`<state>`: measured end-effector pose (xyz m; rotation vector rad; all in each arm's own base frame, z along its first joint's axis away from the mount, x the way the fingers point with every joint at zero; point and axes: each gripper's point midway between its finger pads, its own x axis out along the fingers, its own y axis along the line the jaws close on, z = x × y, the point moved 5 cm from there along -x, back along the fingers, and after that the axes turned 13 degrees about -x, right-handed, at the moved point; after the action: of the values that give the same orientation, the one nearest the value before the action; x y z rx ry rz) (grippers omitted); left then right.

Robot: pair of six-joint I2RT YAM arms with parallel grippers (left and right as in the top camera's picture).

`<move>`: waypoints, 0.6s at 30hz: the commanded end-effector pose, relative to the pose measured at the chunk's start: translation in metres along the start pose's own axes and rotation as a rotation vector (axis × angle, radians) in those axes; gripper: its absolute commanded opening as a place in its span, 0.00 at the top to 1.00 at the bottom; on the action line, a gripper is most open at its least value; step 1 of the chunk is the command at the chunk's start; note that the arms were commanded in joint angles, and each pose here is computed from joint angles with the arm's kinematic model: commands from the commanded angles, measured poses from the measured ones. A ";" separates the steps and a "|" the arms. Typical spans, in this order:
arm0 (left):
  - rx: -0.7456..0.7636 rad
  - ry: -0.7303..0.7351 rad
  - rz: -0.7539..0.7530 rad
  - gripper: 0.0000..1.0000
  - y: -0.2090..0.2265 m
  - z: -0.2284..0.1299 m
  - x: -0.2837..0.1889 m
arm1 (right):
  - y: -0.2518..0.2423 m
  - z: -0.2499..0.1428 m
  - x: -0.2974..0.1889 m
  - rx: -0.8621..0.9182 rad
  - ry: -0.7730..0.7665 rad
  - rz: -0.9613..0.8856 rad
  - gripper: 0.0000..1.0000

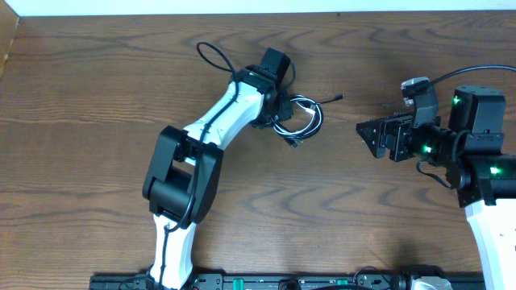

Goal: Untangle cables
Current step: 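Reach the left gripper to the black-and-white cable bundle and grasp it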

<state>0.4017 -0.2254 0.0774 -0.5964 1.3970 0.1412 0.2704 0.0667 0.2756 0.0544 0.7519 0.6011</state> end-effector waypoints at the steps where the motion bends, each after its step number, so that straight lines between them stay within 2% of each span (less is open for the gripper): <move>1: -0.031 -0.011 0.034 0.63 0.007 0.003 0.008 | 0.001 0.003 0.000 0.008 0.003 -0.001 0.17; 10: -0.034 0.000 0.048 0.65 0.009 -0.001 0.018 | -0.002 0.000 0.006 0.024 0.029 0.004 0.17; 18: -0.039 0.010 0.061 0.75 0.012 -0.001 0.031 | -0.003 -0.001 0.007 0.030 0.038 0.006 0.17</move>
<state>0.4037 -0.2255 0.0599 -0.6042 1.4057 0.1811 0.2743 0.0663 0.2638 0.0684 0.8057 0.5972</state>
